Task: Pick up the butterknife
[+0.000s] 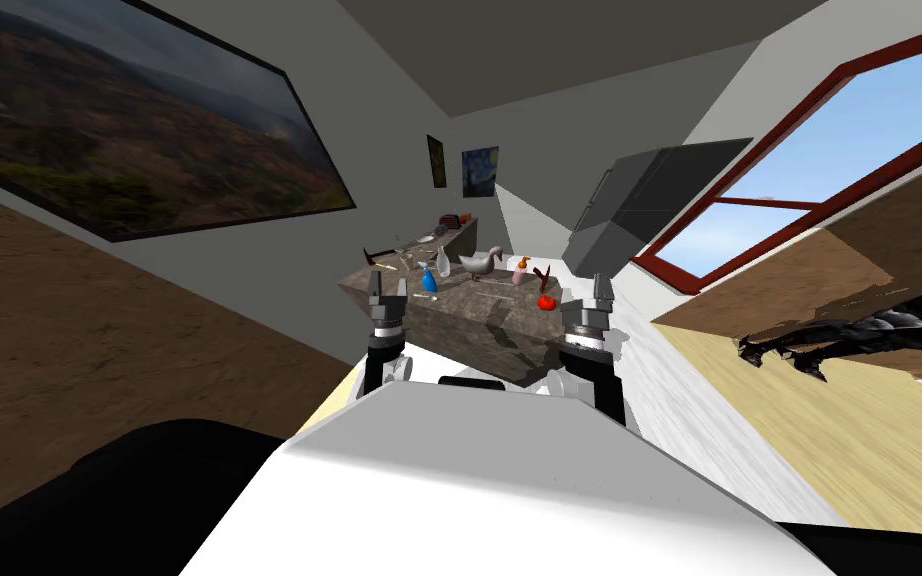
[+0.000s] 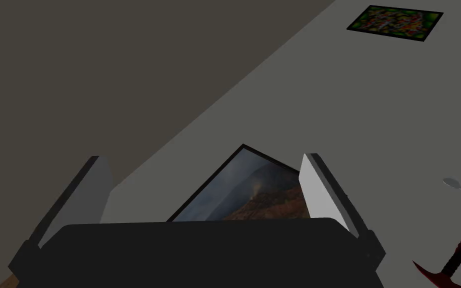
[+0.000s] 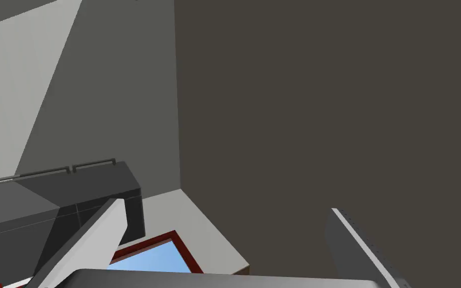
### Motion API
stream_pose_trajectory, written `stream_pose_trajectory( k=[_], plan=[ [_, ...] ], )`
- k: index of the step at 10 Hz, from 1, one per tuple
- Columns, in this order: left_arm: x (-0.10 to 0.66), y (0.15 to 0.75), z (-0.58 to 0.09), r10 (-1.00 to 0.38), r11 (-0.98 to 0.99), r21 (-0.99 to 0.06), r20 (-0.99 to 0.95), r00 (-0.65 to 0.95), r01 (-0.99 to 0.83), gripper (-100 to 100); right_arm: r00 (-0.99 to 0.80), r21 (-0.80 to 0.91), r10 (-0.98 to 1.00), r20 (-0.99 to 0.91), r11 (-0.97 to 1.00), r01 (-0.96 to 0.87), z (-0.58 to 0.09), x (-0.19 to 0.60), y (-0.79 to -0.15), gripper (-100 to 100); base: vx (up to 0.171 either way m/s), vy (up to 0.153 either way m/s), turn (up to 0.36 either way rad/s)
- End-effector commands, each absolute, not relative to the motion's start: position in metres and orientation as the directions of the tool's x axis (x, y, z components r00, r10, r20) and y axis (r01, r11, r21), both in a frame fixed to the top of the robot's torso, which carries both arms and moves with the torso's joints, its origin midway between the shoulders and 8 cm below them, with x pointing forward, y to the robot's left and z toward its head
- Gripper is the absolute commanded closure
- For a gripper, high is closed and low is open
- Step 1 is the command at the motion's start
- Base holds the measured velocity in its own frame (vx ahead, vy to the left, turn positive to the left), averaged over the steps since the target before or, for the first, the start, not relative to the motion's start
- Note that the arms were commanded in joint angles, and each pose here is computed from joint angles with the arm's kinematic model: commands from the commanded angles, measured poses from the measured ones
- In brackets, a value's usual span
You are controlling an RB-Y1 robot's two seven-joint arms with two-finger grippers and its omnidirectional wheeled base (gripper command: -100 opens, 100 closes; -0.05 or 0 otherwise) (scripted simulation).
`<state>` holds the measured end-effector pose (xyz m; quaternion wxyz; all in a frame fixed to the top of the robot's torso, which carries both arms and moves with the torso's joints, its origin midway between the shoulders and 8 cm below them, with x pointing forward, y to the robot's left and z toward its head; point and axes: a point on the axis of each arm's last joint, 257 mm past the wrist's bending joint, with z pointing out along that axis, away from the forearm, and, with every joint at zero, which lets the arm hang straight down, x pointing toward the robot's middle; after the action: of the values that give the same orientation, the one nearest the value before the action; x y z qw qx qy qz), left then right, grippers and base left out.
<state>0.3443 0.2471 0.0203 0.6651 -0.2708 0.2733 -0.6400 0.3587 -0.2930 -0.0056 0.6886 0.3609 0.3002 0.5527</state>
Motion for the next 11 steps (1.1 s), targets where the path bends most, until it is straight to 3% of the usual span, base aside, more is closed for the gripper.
stream_pose_trajectory(
  k=[1,11],
  plan=[
    [0.344,0.247,0.020,-0.999,0.034,-0.710,-0.017,0.031,0.703,0,0.188,0.832,0.980,-0.064,0.157,-0.533,-0.010,0.361,-0.288,-100,0.000,-0.003,0.062],
    [0.344,0.247,0.020,-0.999,0.034,-0.710,-0.017,0.031,0.703,0,0.063,0.821,0.908,-0.414,0.402,-0.405,-0.080,0.378,-0.266,-100,-0.007,-0.017,0.129]
  ],
)
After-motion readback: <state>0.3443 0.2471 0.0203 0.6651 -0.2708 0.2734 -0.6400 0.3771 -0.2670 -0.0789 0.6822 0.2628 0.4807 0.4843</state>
